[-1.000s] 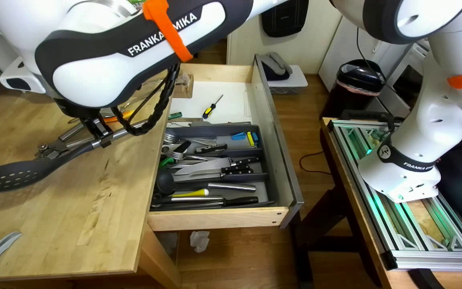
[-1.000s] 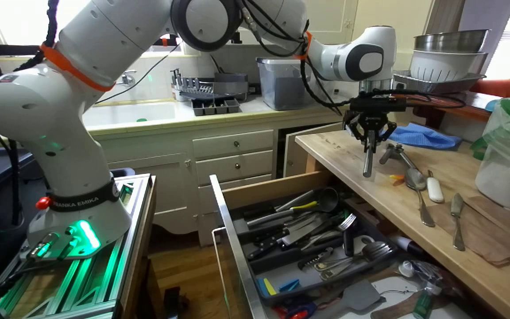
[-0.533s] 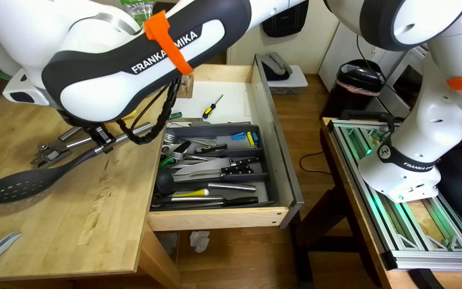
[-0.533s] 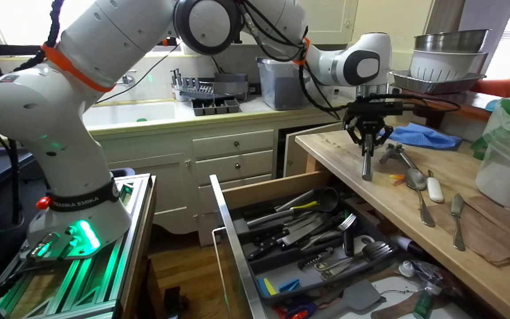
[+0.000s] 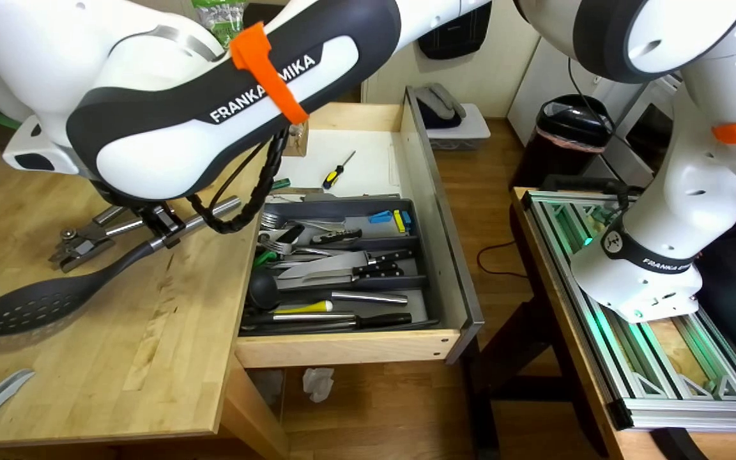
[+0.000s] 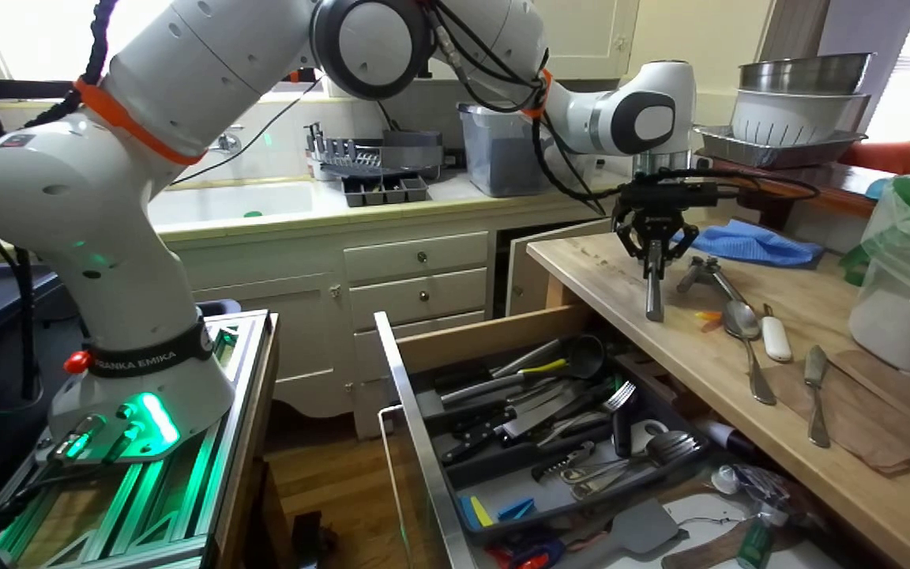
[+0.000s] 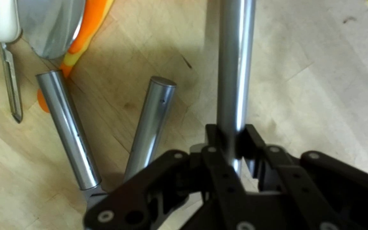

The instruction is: Remove the black spatula from the drawer and put it on the table

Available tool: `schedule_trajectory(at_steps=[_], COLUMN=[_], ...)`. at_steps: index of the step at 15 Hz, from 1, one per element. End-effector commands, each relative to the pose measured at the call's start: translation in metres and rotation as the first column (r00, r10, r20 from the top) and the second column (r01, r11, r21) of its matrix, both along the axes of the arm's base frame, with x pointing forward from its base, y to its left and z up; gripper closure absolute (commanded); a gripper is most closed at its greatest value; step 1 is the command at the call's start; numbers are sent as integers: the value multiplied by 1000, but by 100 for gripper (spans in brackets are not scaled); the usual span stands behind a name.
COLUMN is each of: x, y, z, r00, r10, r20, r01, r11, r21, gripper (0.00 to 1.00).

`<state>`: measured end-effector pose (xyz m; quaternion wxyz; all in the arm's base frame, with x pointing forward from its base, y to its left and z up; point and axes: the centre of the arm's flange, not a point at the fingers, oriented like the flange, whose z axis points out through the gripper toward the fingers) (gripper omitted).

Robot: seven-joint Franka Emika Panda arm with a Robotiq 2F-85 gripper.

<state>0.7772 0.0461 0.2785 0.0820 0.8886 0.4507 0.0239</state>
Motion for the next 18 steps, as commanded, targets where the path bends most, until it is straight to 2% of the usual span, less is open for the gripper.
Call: schedule_trajectory(at_steps=[1, 5, 6, 8, 11, 12, 14, 18], x=[5, 5, 5, 4, -7, -13, -31, -71], y=[-1, -1, 0, 1, 1, 1, 0, -28], z=[-11, -13, -10, 0, 39, 57, 104, 184], r00=[999, 999, 999, 998, 996, 996, 987, 952], r10=[44, 51, 52, 48, 10, -20, -117, -295], r20=[4, 7, 9, 33, 84, 93, 106, 80], r01=[-44, -51, -52, -48, -10, 18, 107, 271], r11=[999, 999, 999, 999, 1000, 1000, 990, 936], r21=[-10, -11, -3, -9, 0, 16, 95, 224], gripper=[94, 94, 52, 45, 23, 14, 1, 0])
